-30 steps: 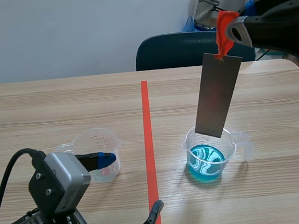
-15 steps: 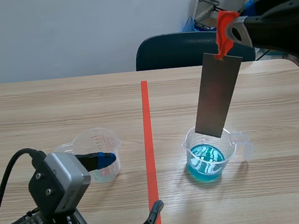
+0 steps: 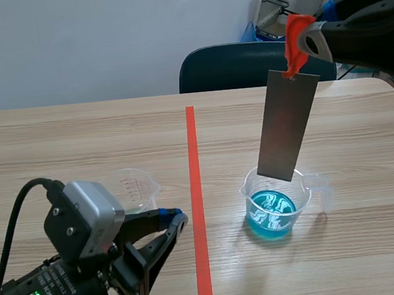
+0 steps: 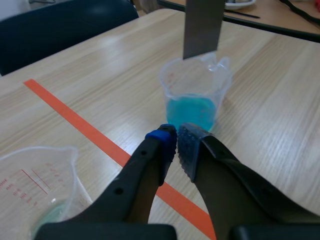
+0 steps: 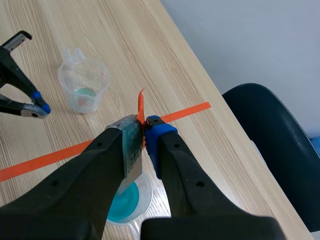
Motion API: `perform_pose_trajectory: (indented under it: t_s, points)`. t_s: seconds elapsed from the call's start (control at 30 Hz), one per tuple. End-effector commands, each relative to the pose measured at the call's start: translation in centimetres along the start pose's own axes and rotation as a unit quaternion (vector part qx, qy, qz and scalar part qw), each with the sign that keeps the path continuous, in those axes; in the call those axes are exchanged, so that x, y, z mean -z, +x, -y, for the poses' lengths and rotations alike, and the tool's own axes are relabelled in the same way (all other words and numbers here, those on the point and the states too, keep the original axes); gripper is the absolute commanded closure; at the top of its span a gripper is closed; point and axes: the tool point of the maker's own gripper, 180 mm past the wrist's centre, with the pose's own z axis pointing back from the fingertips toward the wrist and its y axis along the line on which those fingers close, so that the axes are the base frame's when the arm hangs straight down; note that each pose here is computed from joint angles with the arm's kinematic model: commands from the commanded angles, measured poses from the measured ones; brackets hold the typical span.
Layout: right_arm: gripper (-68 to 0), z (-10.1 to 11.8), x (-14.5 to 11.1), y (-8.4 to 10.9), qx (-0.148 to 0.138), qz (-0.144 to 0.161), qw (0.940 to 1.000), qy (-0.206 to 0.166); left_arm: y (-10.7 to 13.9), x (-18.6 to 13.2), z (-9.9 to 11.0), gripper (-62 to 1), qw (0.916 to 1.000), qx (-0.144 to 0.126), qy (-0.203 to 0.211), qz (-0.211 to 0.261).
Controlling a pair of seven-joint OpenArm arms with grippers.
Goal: Do the redox reaction experiment
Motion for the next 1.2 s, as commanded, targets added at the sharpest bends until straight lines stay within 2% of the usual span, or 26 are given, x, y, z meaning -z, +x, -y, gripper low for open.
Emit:
perform_pose_trajectory:
  t_s: [0.0, 0.1, 0.27, 0.63, 0.87, 1.17]
  points:
    - [-0.8, 0.2, -0.2, 0.9, -0.010, 0.014, 0.9999, -0.002, 1.9, 0.8, 0.5, -4.0, 0.9994, -0.003, -0.008, 0.033]
    - [-0.8, 0.2, -0.2, 0.9, -0.010, 0.014, 0.9999, -0.002, 2.4, 2.0, 0.5, -3.5, 0.9990, 0.003, -0.014, 0.043]
    - [-0.8, 0.2, -0.2, 0.9, -0.010, 0.014, 0.9999, -0.002, 1.7, 4.5, 0.5, -2.7, 0.9991, 0.009, -0.023, 0.035]
    - [-0.8, 0.2, -0.2, 0.9, -0.010, 0.014, 0.9998, -0.002, 1.7, 9.0, 0.4, -2.7, 0.9986, 0.007, -0.024, 0.047]
    - [-0.8, 0.2, -0.2, 0.9, -0.010, 0.014, 0.9998, -0.002, 1.6, 10.3, 0.4, -2.7, 0.9987, 0.000, -0.020, 0.048]
    - [-0.8, 0.2, -0.2, 0.9, -0.010, 0.014, 0.9998, -0.002, 1.7, 10.3, 0.4, -2.7, 0.9986, 0.001, -0.020, 0.048]
